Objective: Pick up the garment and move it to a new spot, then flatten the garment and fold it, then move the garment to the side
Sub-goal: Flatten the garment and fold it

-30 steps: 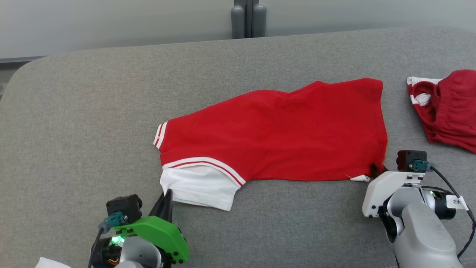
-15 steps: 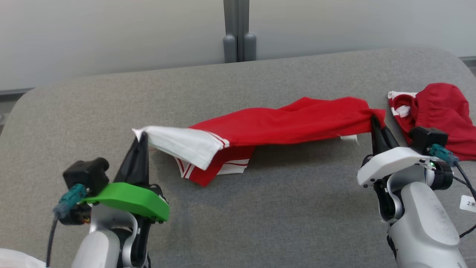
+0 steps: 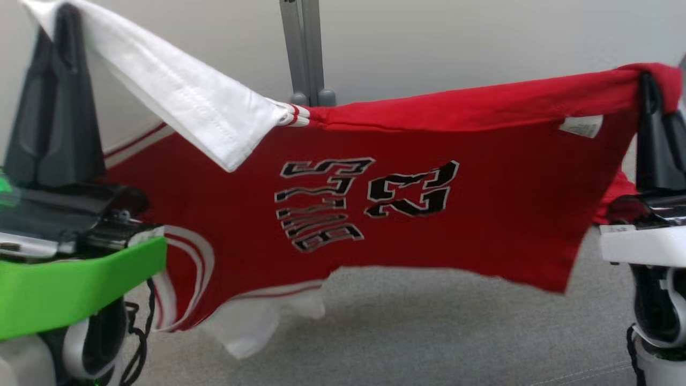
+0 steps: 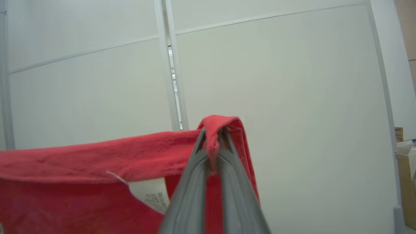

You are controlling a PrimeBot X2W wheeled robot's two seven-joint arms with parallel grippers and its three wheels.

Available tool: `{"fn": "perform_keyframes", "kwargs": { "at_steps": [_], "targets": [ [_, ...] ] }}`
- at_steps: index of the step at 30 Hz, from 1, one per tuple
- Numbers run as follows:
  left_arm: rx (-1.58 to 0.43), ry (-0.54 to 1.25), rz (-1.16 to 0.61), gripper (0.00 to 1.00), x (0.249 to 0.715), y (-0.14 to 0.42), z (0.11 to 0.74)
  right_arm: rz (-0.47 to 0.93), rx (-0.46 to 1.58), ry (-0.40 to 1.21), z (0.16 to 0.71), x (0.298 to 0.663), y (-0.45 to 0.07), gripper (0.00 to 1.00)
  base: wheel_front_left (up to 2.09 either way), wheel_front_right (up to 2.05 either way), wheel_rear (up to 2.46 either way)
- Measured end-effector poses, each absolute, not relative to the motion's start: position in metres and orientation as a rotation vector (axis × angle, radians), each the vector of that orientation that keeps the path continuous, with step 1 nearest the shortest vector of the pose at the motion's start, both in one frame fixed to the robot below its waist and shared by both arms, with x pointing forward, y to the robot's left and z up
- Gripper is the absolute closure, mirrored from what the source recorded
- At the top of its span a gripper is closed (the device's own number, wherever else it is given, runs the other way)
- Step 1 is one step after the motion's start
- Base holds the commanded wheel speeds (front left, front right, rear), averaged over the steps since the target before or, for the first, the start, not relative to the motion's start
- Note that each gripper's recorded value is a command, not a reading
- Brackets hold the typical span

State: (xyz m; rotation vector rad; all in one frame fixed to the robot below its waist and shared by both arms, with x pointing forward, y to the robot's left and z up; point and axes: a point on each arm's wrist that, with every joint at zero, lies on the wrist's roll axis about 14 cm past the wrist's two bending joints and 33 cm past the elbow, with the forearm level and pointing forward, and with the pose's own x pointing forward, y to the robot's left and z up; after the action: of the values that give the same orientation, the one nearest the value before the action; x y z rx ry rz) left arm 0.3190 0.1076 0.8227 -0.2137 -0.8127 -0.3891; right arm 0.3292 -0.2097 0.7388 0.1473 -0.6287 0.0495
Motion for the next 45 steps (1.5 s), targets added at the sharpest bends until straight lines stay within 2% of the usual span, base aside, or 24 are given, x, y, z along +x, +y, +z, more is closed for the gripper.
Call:
{"fn": "perform_keyframes", "kwargs": {
  "at_steps": [3, 6, 12, 15, 20, 26, 32, 35, 38, 41, 45],
  "targets": [
    [-0.172, -0.883, -0.411, 1.0, 0.305, 0.104, 0.845, 0.038, 0.125, -0.682, 0.758, 0.304, -0.214, 1.0, 0.0, 0.0, 0.0],
    [-0.15, -0.881, -0.423, 1.0, 0.308, 0.101, 0.85, 0.021, 0.102, -0.689, 0.765, 0.293, -0.218, 1.0, 0.0, 0.0, 0.0],
    [-0.126, -0.739, -0.41, 1.0, 0.351, 0.097, 0.823, 0.025, 0.152, -0.54, 0.731, 0.321, -0.221, 1.0, 0.0, 0.0, 0.0],
    [-0.105, -0.675, -0.404, 1.0, 0.384, 0.096, 0.812, 0.062, 0.173, -0.472, 0.716, 0.353, -0.211, 1.0, 0.0, 0.0, 0.0],
    [-0.012, -0.647, -0.39, 1.0, 0.454, 0.096, 0.822, 0.167, 0.18, -0.407, 0.721, 0.434, -0.18, 1.0, 0.0, 0.0, 0.0],
    [0.01, -0.767, -0.309, 1.0, 0.534, 0.103, 0.872, 0.13, 0.059, -0.443, 0.759, 0.537, -0.179, 1.0, 0.0, 0.0, 0.0],
    [-0.002, -0.776, -0.281, 1.0, 0.602, 0.103, 0.844, 0.05, -0.029, -0.447, 0.755, 0.617, -0.188, 1.0, 0.0, 0.0, 0.0],
    [-0.055, -0.705, -0.263, 1.0, 0.636, 0.108, 0.796, 0.041, -0.04, -0.388, 0.716, 0.652, -0.185, 1.0, 0.0, 0.0, 0.0],
    [-0.126, -0.571, -0.243, 1.0, 0.664, 0.116, 0.717, 0.069, -0.046, -0.265, 0.637, 0.678, -0.173, 1.0, 0.0, 0.0, 0.0],
    [-0.156, -0.421, -0.226, 1.0, 0.674, 0.124, 0.635, 0.098, -0.029, -0.126, 0.553, 0.685, -0.16, 1.0, 0.0, 0.0, 0.0],
    [-0.206, -0.299, -0.208, 1.0, 0.663, 0.135, 0.565, 0.123, 0.041, 0.026, 0.469, 0.679, -0.144, 1.0, 0.0, 0.0, 0.0]
  ]
}}
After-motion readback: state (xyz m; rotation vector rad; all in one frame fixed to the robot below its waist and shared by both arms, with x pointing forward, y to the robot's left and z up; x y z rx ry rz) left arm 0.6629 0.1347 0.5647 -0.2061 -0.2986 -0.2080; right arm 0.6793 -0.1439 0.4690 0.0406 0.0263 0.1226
